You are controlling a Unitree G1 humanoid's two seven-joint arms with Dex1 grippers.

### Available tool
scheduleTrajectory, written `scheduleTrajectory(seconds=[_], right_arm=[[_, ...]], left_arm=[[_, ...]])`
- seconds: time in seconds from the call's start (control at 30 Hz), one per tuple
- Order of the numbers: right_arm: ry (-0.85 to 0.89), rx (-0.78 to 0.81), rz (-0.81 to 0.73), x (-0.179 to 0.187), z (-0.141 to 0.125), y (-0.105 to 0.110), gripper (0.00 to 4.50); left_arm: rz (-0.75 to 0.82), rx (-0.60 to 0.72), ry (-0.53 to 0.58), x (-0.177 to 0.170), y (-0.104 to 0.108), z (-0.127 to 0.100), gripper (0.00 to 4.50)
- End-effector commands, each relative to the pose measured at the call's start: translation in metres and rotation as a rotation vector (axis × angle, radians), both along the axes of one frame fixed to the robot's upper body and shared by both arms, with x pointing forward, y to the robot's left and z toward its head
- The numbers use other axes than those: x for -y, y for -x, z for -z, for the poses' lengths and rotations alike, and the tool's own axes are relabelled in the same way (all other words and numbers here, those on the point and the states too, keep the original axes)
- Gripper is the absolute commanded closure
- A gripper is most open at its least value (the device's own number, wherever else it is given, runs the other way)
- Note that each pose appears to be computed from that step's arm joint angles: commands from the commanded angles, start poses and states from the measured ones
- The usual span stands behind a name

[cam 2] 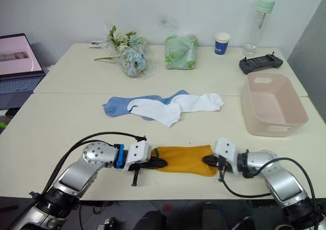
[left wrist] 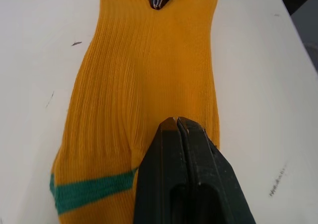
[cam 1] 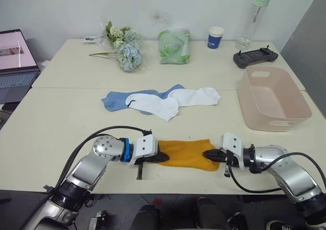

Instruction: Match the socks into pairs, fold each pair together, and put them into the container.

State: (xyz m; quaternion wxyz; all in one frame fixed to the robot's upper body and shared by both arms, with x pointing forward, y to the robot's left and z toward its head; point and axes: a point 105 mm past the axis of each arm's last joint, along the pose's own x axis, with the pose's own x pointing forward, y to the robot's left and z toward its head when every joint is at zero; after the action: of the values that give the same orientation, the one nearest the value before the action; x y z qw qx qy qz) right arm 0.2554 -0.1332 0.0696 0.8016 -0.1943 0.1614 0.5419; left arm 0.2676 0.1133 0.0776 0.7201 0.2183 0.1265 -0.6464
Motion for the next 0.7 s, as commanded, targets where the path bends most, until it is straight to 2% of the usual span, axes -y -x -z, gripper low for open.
scheduleTrajectory(seconds=[0.03, 0.1, 0.27, 0.37, 0.53, 0.7], right_arm=[[0.000, -0.015, 0.023, 0.013, -0.001, 0.003, 4.48], [-0.026, -0.012, 0.007, 0.012, -0.008, 0.005, 4.48], [-0.183, 0.039, -0.004, -0.004, -0.046, -0.003, 4.48], [-0.200, 0.048, -0.011, -0.017, -0.052, -0.007, 4.48], [-0.135, 0.006, -0.027, -0.024, -0.029, -0.003, 4.48], [-0.050, -0.006, -0.021, -0.015, -0.008, 0.000, 4.48]], left_arm=[[-0.043, -0.007, 0.058, -0.010, -0.009, -0.022, 4.50], [-0.049, -0.018, 0.080, -0.011, -0.010, -0.028, 4.50], [-0.055, -0.033, 0.158, 0.002, -0.010, -0.049, 4.50], [-0.038, -0.034, 0.182, 0.015, -0.007, -0.057, 4.50], [-0.049, -0.002, 0.056, 0.012, -0.010, -0.030, 4.50], [-0.111, 0.014, -0.047, 0.003, -0.016, -0.007, 4.50]])
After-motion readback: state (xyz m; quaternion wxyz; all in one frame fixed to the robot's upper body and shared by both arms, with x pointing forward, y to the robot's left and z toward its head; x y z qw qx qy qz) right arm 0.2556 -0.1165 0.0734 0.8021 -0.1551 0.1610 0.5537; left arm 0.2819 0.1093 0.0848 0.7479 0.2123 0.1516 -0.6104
